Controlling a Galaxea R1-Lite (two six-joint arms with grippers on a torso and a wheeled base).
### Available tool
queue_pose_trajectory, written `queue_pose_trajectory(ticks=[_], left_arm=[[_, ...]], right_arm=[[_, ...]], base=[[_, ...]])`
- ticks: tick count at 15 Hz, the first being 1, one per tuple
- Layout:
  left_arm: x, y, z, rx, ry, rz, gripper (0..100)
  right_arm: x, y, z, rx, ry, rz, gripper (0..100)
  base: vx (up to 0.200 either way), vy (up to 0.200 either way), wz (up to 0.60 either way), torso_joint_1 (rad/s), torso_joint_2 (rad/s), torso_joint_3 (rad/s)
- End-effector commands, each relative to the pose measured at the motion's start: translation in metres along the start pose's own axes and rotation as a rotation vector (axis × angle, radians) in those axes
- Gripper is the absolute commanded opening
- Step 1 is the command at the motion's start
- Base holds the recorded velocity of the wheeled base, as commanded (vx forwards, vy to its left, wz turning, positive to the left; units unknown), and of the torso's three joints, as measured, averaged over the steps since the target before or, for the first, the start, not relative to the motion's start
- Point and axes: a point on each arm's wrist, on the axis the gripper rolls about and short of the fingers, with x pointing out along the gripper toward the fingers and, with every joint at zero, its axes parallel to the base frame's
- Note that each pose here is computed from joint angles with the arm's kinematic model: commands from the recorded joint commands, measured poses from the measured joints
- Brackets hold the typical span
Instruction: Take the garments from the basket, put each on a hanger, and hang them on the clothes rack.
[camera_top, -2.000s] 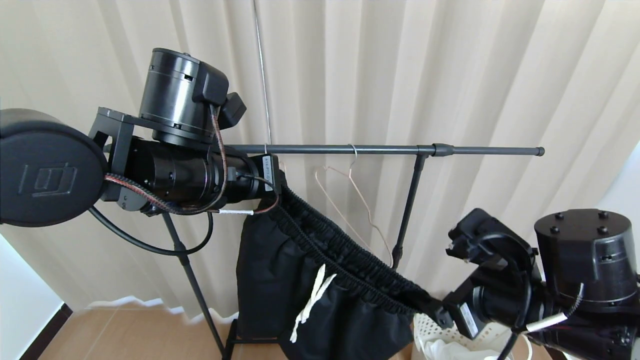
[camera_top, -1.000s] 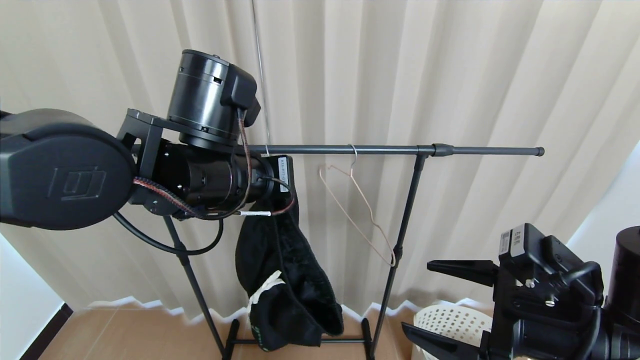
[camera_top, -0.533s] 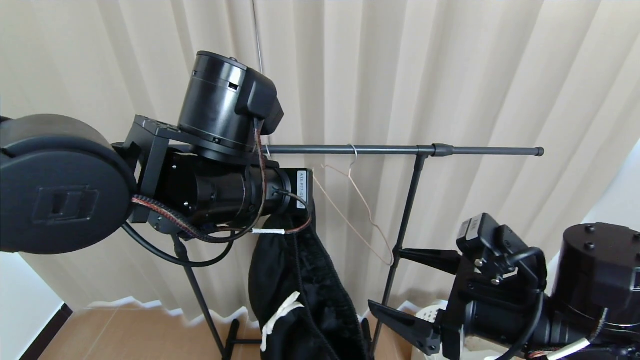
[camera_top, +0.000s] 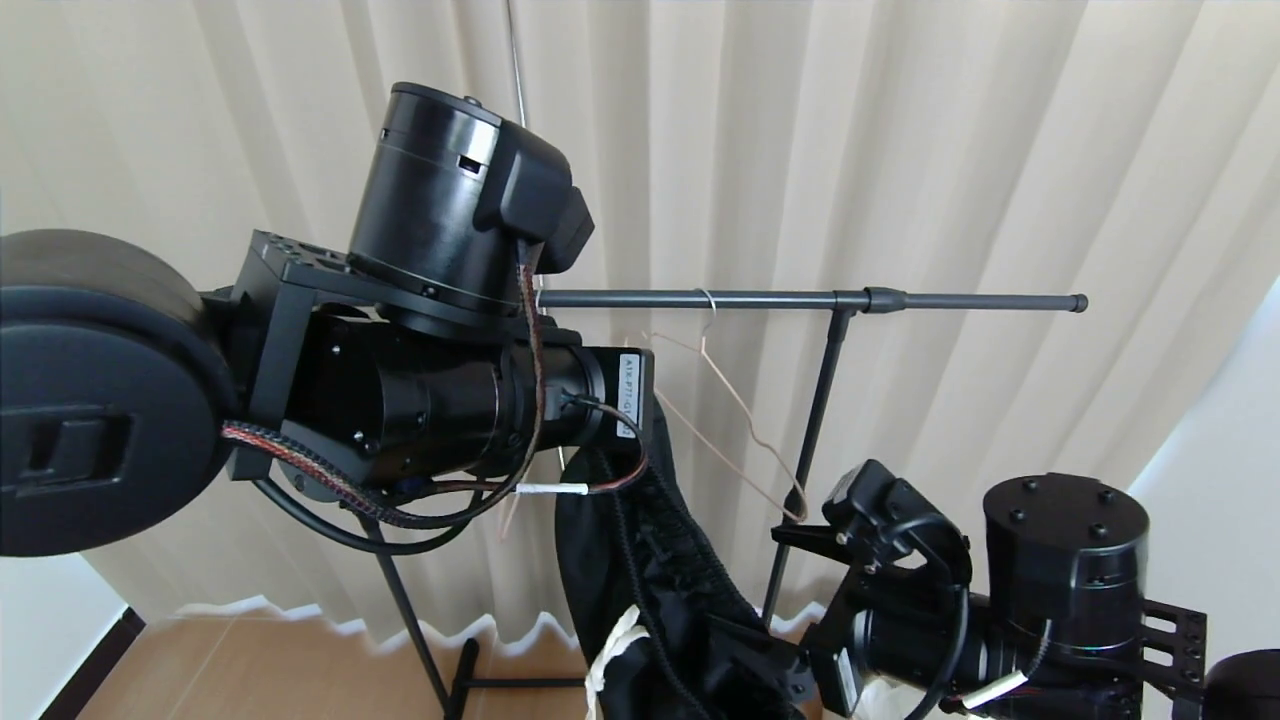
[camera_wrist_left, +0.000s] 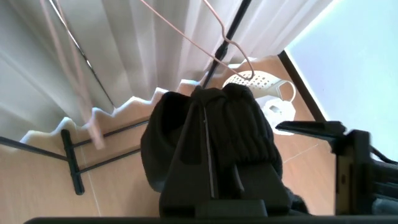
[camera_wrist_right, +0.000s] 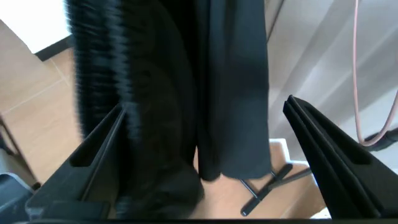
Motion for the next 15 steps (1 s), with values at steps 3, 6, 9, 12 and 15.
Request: queue_pose_trajectory(ticks=[3, 6, 9, 12, 15], left_arm=[[-0.009, 0.0, 0.003, -0.005, -0.019, -0.012, 0], [-0.01, 0.0, 0.004, -0.007, -0.023, -0.012, 0], [-0.012, 0.001, 0.001, -0.005, -0.018, -0.01, 0], [-0.012, 0.002, 0.001, -0.007, -0.017, -0.009, 0], [-0.008, 0.008, -0.008, -0.002, 0.018, 0.015, 0]], right_arm=[[0.028, -0.005, -0.021, 0.0, 0.048, -0.083, 100], [0.031, -0.005, -0.026, -0.001, 0.068, -0.084, 100], [0.03, -0.007, -0.025, 0.001, 0.063, -0.09, 100], [0.028, -0.01, -0.019, 0.005, 0.031, -0.101, 0], [0.017, -0.022, -0.002, 0.015, -0.061, -0.144, 0]], base=[[0.0, 0.0, 0.0, 0.0, 0.0, 0.0], [0.0, 0.0, 0.0, 0.0, 0.0, 0.0], [0.0, 0.0, 0.0, 0.0, 0.0, 0.0], [0.0, 0.0, 0.0, 0.0, 0.0, 0.0], [0.0, 0.0, 0.0, 0.0, 0.0, 0.0]])
